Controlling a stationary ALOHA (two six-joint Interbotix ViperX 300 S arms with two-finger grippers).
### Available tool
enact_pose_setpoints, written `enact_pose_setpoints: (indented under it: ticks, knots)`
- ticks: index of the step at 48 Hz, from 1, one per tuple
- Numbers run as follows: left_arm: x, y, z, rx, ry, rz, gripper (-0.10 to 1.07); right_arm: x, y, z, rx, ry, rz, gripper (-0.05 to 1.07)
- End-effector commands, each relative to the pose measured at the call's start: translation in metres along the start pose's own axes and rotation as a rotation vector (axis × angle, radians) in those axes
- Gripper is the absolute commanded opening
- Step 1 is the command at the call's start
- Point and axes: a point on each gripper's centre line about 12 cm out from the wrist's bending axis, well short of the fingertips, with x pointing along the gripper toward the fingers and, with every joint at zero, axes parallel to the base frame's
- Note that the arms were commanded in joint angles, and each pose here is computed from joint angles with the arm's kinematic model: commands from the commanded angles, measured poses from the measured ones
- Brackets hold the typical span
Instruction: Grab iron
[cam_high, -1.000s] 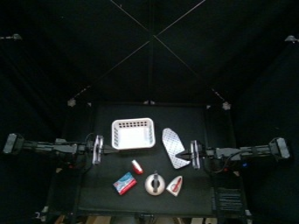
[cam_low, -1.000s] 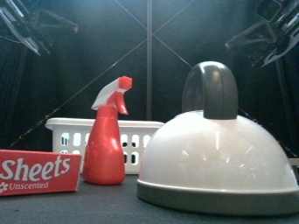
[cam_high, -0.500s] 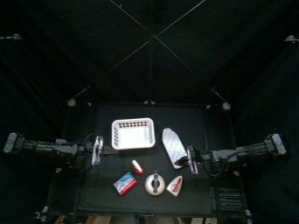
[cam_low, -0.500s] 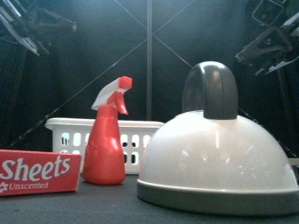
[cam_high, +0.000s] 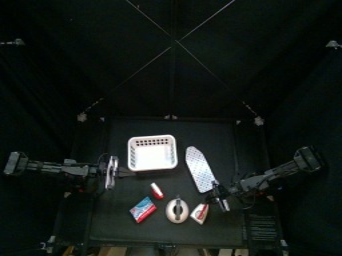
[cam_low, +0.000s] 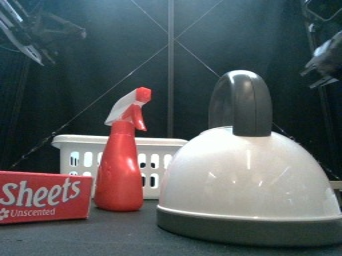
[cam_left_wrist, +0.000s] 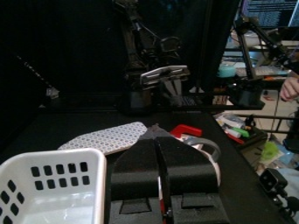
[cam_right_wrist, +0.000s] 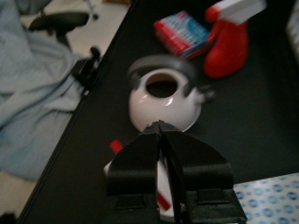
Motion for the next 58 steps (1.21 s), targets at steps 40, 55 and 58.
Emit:
enact_pose_setpoints:
  ticks: [40, 55, 58]
  knots:
    - [0.002, 0.0, 0.005, -0.004, -0.02, 0.001, -0.01, 0.068, 0.029, 0.03, -0.073, 0.518, -0.005, 0.54]
    - [0.001, 0.0, 0.004, -0.004, -0.017, 0.001, -0.01, 0.074, 0.039, 0.021, -0.091, 0.581, 0.012, 0.74]
    - [0.001, 0.0, 0.004, -0.004, -0.017, 0.001, -0.01, 0.074, 0.041, 0.02, -0.098, 0.589, 0.016, 0.75]
